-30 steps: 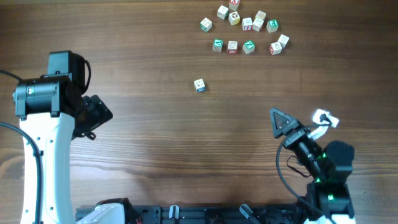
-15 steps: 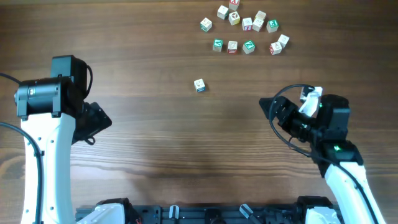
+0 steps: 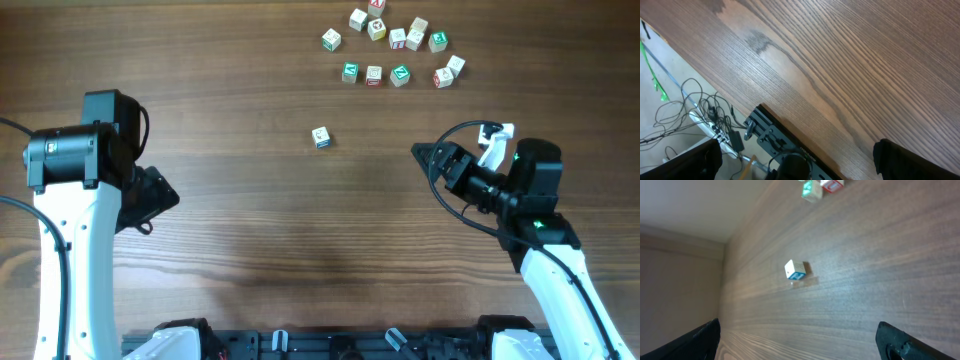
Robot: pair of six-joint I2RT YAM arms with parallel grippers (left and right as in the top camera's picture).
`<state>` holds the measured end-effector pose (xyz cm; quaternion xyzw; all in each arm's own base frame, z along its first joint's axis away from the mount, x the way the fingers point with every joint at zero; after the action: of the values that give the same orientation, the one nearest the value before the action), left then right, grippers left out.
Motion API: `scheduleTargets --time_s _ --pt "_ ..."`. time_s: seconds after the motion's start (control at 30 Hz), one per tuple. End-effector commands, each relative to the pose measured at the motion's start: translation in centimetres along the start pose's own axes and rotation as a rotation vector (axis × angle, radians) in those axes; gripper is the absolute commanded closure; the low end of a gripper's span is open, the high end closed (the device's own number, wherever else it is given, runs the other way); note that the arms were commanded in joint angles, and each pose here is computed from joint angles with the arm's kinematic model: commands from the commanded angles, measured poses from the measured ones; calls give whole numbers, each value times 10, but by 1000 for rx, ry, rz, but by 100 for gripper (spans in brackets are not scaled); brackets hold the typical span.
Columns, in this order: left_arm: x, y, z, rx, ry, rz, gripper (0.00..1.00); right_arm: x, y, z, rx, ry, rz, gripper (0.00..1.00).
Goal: Form a horizontal line
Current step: 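Raise the right arm and reach toward the block cluster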
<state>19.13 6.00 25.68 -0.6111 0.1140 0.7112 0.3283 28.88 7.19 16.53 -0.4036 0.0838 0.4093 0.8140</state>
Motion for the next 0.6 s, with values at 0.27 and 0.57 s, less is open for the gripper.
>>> scheduleTargets --time_s 0.27,0.57 --pt "-1 -1 5 -10 -8 -20 0 -12 -48 26 -165 4 -82 0" --pt "-1 -1 5 -11 -8 -20 0 -17 -83 35 -214 65 -124 1"
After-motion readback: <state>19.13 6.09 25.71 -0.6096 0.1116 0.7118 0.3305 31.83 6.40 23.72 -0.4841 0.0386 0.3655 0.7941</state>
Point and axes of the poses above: each gripper's point midway between its finger pads, its own x axis out along the fingers, its own z axis along the line the jaws close on, y = z × x, the point moved 4 cm from there along -x, back along the fingers, and after that the axes turned 14 degrees about -x, right-handed, at the moved point
